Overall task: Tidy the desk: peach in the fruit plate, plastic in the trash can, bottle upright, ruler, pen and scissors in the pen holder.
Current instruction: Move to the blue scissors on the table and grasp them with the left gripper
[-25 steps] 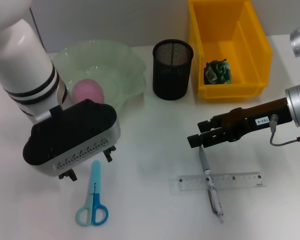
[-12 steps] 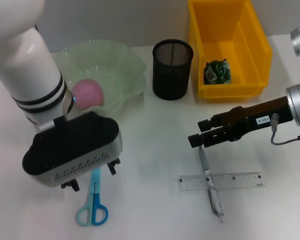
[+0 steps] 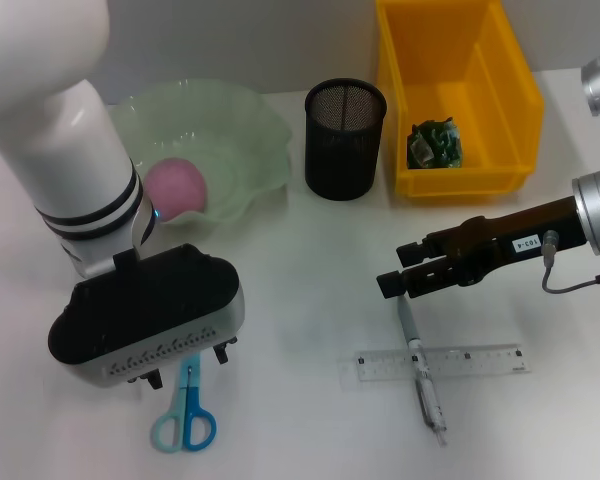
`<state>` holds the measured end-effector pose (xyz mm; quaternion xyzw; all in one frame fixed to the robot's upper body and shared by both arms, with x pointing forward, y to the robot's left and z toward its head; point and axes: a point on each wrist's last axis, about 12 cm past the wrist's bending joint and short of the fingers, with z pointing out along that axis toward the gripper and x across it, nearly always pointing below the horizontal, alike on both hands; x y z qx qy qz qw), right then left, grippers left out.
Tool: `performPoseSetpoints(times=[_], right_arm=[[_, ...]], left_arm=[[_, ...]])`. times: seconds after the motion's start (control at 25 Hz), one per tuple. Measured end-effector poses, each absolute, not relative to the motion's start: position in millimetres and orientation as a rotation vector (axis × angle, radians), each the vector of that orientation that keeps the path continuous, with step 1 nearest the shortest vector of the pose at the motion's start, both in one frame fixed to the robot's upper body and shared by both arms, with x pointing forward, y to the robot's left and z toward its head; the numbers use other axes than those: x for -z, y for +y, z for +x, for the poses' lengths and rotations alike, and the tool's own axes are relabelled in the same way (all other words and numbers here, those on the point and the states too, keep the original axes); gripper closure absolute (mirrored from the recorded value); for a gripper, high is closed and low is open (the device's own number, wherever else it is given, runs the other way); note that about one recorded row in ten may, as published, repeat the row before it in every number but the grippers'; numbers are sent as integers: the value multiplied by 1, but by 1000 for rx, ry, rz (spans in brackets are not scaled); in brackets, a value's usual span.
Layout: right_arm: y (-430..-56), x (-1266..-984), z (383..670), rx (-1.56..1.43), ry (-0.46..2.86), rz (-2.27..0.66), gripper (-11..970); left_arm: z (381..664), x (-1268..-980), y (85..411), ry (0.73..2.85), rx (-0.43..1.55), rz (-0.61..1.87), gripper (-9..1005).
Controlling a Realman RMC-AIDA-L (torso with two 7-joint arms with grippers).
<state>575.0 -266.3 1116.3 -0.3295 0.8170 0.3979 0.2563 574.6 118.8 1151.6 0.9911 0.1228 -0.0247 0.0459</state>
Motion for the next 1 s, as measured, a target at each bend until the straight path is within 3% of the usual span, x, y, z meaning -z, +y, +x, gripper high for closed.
performPoseSetpoints(times=[0.08, 0.84, 1.0], right_arm=[[-267, -1115, 575, -1079, 2221, -890, 152], [-267, -1115, 575, -1077, 2228, -895, 153], [-266, -1116, 576, -1073, 2227, -903, 152]], left_arm=[[575, -1150, 119, 368, 72, 3027, 279], [576, -1141, 117, 287, 75, 3058, 289], [577, -1139, 117, 277, 86, 3064, 341]])
